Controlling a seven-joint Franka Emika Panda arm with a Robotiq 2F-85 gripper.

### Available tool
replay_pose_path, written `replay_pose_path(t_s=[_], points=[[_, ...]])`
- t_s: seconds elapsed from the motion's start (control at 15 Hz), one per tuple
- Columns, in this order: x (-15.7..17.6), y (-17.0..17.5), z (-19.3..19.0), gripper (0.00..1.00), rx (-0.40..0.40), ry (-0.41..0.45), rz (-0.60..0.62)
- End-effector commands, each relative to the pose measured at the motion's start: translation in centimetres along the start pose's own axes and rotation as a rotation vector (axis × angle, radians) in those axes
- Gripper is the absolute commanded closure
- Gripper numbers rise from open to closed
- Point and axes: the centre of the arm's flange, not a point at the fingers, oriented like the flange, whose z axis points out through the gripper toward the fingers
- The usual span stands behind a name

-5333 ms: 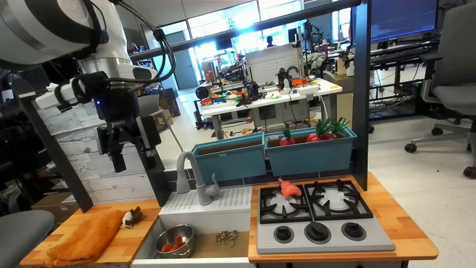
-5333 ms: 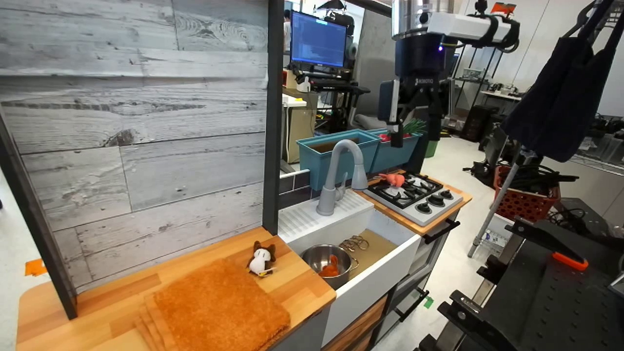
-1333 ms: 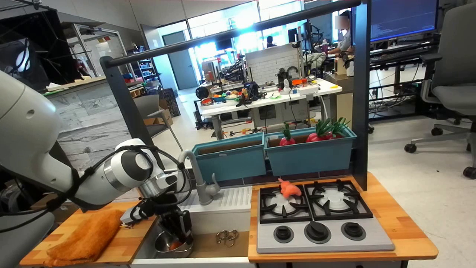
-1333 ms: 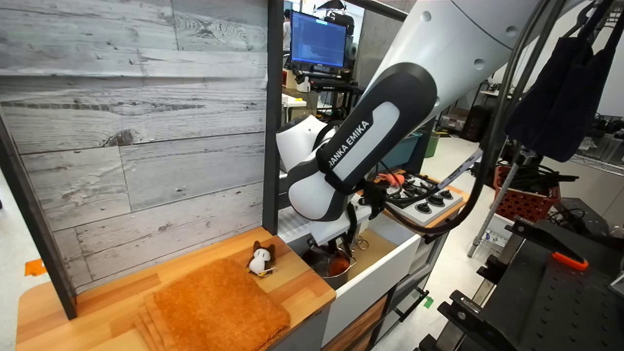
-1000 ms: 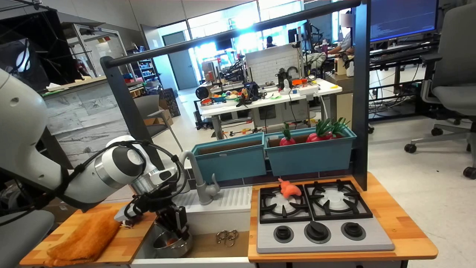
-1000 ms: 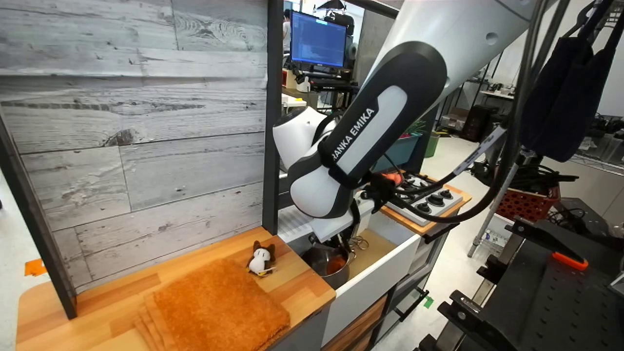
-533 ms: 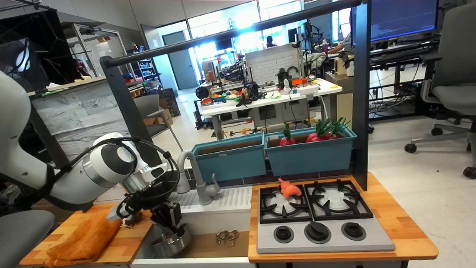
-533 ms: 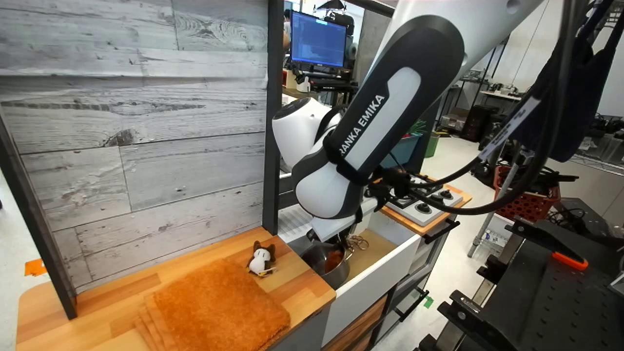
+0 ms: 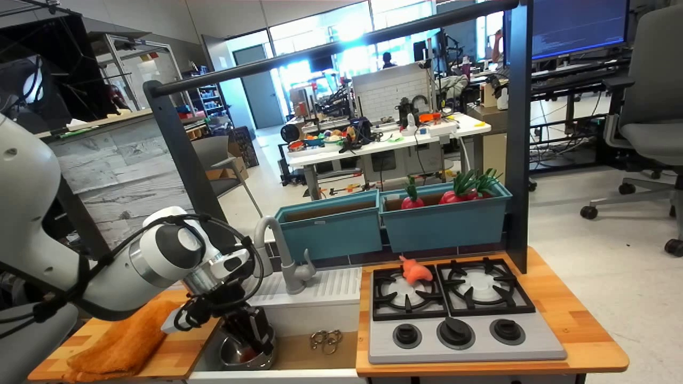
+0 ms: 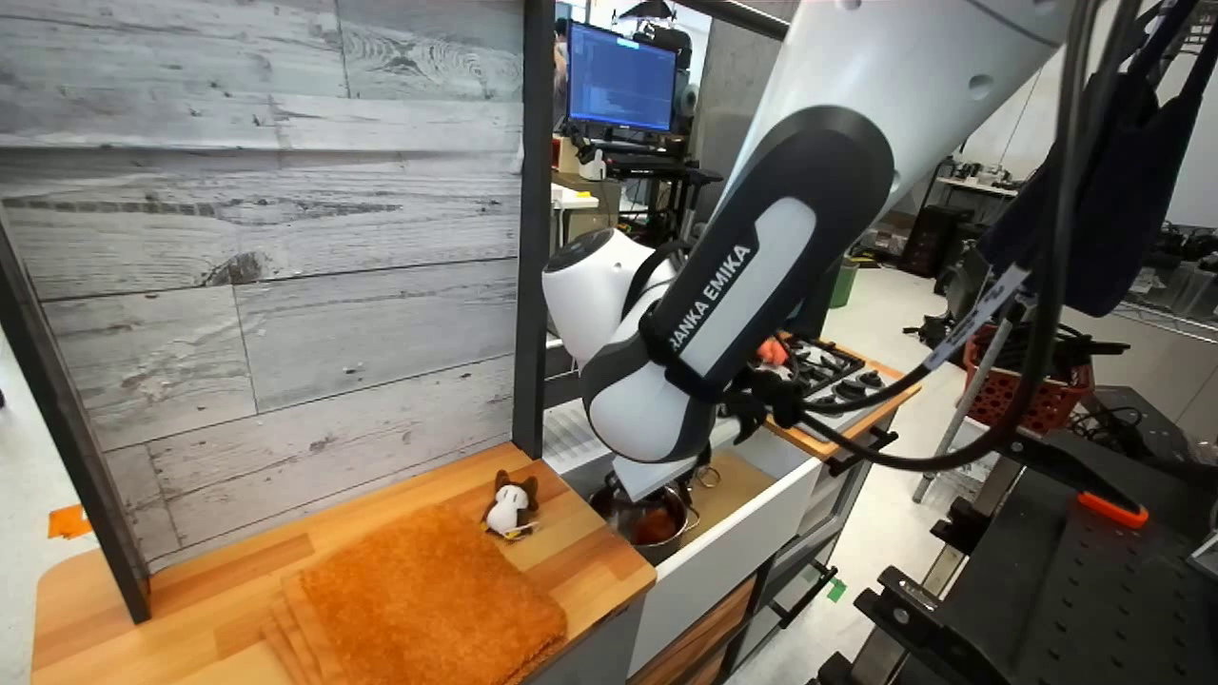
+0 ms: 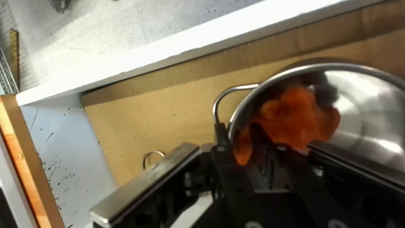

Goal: Wipe the counter with the towel, then pick up the plush toy from the sink and put them on the stove and counter

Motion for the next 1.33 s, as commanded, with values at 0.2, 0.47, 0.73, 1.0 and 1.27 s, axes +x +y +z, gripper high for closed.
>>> replay_pose_path(t_s=[0.2, 0.47, 0.73, 1.0, 1.27], points=[[-0.6, -0.9, 0.1, 0.22, 0.009, 0.032, 0.001], [-0.6, -0.4, -3.5, 0.0, 0.031, 0.1, -0.002], [0.4, -1.1, -5.5, 0.0, 0.079, 0.101, -0.014], [1.5, -3.2, -4.0, 0.0, 0.104, 0.001, -0.03], [2.0, -3.6, -2.8, 0.0, 0.11, -0.06, -0.026]])
